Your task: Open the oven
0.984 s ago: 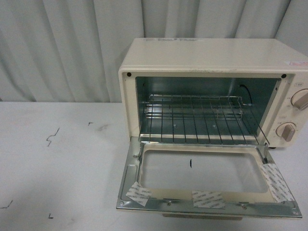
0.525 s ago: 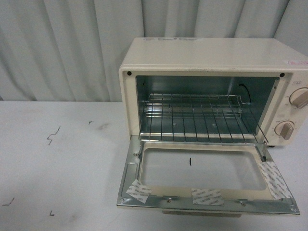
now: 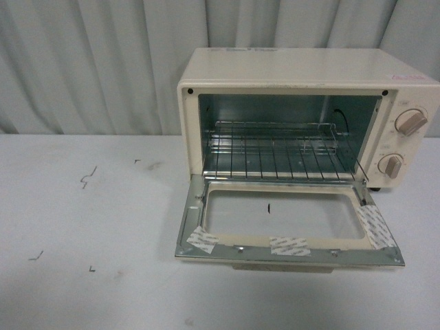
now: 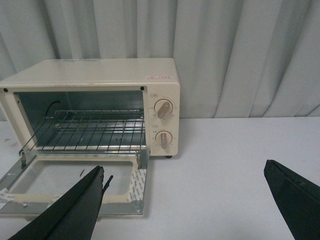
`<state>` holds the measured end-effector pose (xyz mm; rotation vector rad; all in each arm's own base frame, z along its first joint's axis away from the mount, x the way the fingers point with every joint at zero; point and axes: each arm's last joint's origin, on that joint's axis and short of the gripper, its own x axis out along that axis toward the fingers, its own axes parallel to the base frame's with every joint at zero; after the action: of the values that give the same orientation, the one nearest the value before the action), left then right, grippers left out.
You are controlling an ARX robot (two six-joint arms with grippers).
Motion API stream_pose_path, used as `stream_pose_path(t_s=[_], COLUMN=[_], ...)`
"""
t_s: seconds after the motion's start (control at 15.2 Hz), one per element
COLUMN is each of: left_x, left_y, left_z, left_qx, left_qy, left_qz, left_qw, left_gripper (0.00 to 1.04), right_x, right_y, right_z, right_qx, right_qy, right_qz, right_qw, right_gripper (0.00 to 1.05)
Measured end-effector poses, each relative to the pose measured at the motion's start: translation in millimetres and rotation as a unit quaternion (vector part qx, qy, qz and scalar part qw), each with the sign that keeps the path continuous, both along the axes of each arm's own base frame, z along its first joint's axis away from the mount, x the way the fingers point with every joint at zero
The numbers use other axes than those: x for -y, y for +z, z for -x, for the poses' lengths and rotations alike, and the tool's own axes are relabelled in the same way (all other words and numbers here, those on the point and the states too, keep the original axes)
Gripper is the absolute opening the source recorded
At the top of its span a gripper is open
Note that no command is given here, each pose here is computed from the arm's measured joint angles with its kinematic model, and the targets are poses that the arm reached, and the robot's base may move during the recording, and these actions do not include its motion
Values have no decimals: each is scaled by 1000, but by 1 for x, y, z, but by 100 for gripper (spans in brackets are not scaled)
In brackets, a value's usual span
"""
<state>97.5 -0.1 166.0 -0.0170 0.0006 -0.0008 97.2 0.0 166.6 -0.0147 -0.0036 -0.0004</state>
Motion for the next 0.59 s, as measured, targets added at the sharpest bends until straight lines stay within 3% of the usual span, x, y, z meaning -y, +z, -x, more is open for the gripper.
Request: stream_pose_path(t_s=[0.59], left_x=[0], left_y=[0], left_z=[0], left_qx=[0], left_qy=[0], left_qz=[0], left_qw=[1000], left_gripper=[98], right_x=[0], right_y=[0], right_z=[0], right_qx=[0], right_qy=[0], right_qz=[0], right_qw=[1000], right_gripper=[98])
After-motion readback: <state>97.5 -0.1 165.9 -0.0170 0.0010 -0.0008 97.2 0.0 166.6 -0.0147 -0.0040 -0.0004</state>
